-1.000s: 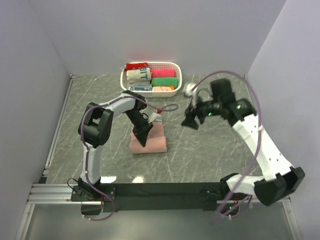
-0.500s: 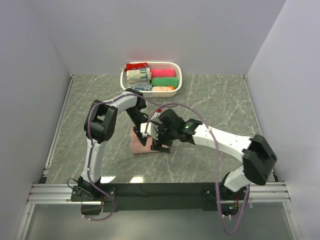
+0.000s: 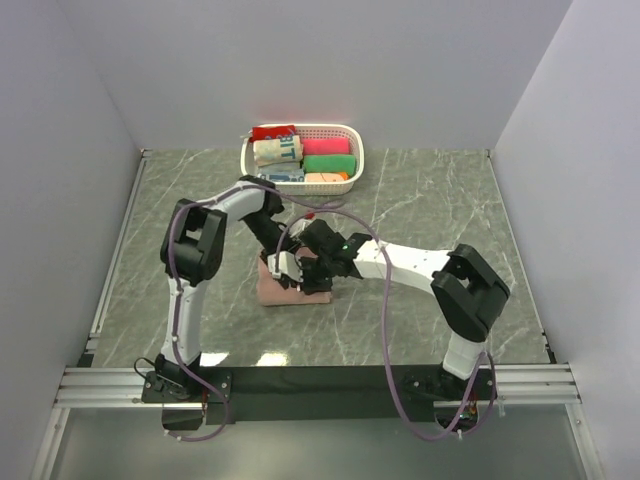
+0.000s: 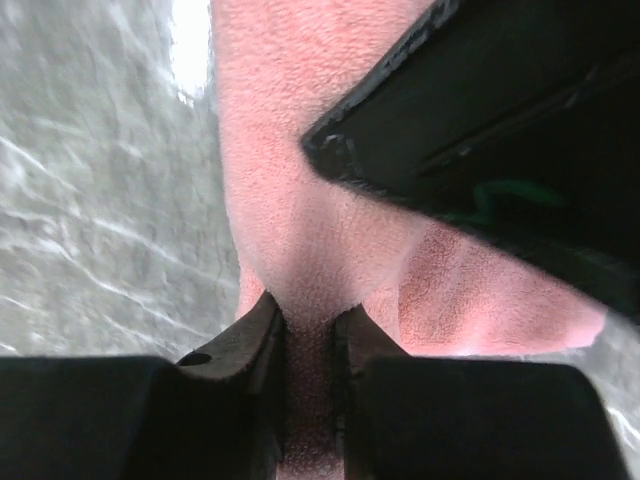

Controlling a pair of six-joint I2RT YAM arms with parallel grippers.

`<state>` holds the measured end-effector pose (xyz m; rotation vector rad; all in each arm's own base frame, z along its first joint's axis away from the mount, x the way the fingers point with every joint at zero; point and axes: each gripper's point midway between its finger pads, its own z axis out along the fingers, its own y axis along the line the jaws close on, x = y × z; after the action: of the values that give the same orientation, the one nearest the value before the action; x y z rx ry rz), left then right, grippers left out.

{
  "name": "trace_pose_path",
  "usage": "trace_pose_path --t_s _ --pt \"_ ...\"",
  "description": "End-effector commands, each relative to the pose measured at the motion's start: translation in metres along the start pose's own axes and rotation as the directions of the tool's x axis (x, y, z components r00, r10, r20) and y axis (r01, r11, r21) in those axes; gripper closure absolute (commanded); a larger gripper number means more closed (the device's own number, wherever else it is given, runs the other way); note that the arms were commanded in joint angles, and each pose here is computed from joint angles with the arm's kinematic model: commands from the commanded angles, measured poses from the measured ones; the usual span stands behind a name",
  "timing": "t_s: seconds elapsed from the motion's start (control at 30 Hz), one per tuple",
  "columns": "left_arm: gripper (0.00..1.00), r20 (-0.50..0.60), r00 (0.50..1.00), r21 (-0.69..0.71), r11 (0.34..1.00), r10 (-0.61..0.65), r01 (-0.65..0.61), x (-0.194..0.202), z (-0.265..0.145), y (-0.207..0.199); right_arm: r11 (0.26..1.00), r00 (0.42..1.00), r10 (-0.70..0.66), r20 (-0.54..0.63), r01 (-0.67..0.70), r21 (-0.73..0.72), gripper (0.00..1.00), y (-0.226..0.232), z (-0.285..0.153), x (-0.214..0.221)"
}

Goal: Roll the towels
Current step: Roll the towel

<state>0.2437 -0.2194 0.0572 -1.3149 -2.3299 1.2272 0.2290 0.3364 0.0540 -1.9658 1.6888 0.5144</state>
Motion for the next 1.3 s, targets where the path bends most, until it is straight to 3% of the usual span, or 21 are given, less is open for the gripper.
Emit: trace_pose_path --t_s 0.0,0.2,0.27,0.37,0.53,0.63,0.7,0.73,0.77,0.8,0.87,0.9,0.97,1.07,1.13,1.27 --pt "0.45 0.197 0.968 -0.207 0.972 0.156 -0.115 -0.025 -0.048 0.036 0.961 0.992 0.112 -0.051 -0.121 -0.25 1.0 0.053 0.006 0.007" --pt "0.42 0.445 0.881 -0.312 0.95 0.162 -0.017 -0.027 -0.135 0.032 0.856 0.935 0.31 -0.172 -0.353 -0.377 1.0 0.084 0.0 0.019" --pt "0.42 0.496 0.844 -0.361 0.932 0.203 -0.011 -0.026 -0.158 0.026 0.791 0.898 0.383 -0.217 -0.44 -0.425 1.0 0.087 -0.001 0.014" --pt "0.4 0.538 0.819 -0.363 0.932 0.199 0.012 -0.004 -0.166 0.009 0.696 0.837 0.449 -0.314 -0.548 -0.465 1.0 0.085 0.007 0.015" --pt "0.36 0.492 0.83 -0.397 0.916 0.263 -0.055 0.036 -0.132 -0.023 0.488 0.69 0.541 -0.481 -0.723 -0.489 1.0 0.083 0.017 0.022" --pt "0.34 0.419 0.807 -0.535 0.831 0.417 -0.152 0.051 -0.123 -0.046 0.393 0.604 0.588 -0.538 -0.795 -0.463 1.0 0.075 0.03 0.032" --pt "0.31 0.341 0.816 -0.577 0.789 0.466 -0.21 0.064 -0.101 -0.049 0.369 0.576 0.609 -0.545 -0.815 -0.448 1.0 0.065 0.032 0.03" --pt "0.3 0.306 0.779 -0.647 0.72 0.548 -0.252 0.061 -0.106 -0.058 0.359 0.565 0.612 -0.553 -0.822 -0.442 1.0 0.064 0.034 0.031" --pt "0.29 0.27 0.77 -0.658 0.695 0.578 -0.29 0.062 -0.095 -0.062 0.35 0.555 0.608 -0.567 -0.829 -0.436 1.0 0.062 0.041 0.034" --pt "0.28 0.219 0.795 -0.672 0.678 0.565 -0.297 0.074 -0.079 -0.054 0.341 0.539 0.605 -0.585 -0.84 -0.422 1.0 0.062 0.042 0.036" --pt "0.28 0.11 0.747 -0.7 0.584 0.656 -0.41 0.075 -0.062 -0.065 0.329 0.519 0.603 -0.606 -0.854 -0.403 1.0 0.06 0.052 0.042" --pt "0.27 0.056 0.767 -0.71 0.565 0.639 -0.419 0.086 -0.05 -0.055 0.319 0.503 0.604 -0.618 -0.863 -0.391 1.0 0.06 0.056 0.044" --pt "0.25 -0.001 0.716 -0.716 0.499 0.698 -0.487 0.083 -0.034 -0.061 0.317 0.482 0.606 -0.633 -0.876 -0.364 1.0 0.059 0.064 0.051" --pt "0.23 -0.048 0.679 -0.721 0.445 0.733 -0.531 0.071 -0.024 -0.065 0.315 0.464 0.611 -0.641 -0.886 -0.341 1.0 0.06 0.072 0.058" --pt "0.23 -0.073 0.681 -0.721 0.433 0.728 -0.541 0.066 -0.019 -0.061 0.32 0.456 0.62 -0.638 -0.89 -0.326 1.0 0.059 0.076 0.063" --pt "0.21 -0.14 0.625 -0.712 0.36 0.768 -0.603 0.049 -0.006 -0.061 0.356 0.457 0.625 -0.633 -0.888 -0.29 1.0 0.053 0.082 0.073"
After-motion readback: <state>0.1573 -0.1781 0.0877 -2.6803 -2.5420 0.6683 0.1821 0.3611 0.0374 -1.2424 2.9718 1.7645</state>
